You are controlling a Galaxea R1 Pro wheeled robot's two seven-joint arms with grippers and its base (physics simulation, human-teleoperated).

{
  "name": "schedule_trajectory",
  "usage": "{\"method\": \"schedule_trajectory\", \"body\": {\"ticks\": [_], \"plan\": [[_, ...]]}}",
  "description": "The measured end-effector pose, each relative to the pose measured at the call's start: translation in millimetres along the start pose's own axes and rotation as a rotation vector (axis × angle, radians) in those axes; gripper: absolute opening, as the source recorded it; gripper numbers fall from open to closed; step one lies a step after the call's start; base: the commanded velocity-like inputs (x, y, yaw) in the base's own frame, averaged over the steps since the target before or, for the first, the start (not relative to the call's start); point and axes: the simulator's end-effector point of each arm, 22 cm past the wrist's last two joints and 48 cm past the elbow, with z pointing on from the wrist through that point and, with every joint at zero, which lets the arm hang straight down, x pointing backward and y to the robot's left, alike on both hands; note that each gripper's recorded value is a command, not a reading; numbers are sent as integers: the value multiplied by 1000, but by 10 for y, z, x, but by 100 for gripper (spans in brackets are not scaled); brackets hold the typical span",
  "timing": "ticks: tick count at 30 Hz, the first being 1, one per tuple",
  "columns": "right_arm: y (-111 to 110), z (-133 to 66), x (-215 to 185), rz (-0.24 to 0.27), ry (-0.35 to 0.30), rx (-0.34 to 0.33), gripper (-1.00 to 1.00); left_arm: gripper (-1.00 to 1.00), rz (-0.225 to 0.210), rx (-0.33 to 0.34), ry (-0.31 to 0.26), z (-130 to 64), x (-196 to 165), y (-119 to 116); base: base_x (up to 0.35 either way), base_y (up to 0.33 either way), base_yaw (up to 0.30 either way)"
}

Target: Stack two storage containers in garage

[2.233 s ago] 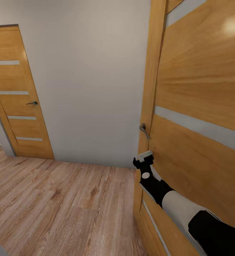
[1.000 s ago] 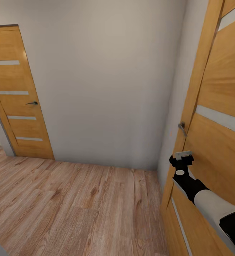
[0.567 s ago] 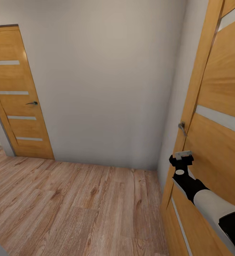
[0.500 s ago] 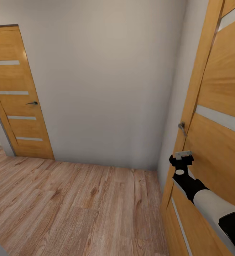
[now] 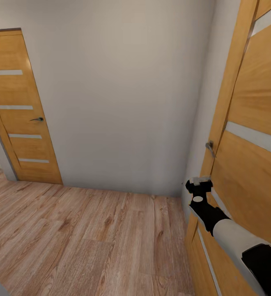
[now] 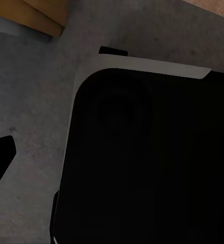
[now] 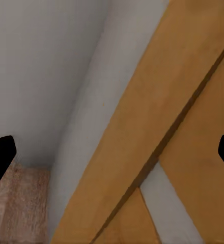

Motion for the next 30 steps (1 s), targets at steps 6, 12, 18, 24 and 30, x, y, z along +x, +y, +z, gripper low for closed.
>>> {"method": "schedule_trajectory", "body": {"ticks": [6, 12, 18, 24, 30], "plan": [[938, -398, 366, -4, 116, -127, 100, 100, 0, 1, -1, 0, -6, -2, 0, 0, 0], [1405, -836, 1119, -78, 289, -232, 100, 100, 0, 1, -2, 0, -8, -3, 0, 0, 0], [1709, -1315, 1858, -96, 410, -386, 100, 100, -1, 0, -5, 1, -20, 2, 0, 0, 0], [1598, -2199, 3191, -171, 627, -489, 100, 100, -1, 0, -4, 1, -18, 3, 0, 0, 0], [1470, -3395, 4298, -187, 825, -672, 100, 100, -1, -1, -5, 1, -19, 9, 0, 0, 0]]}}
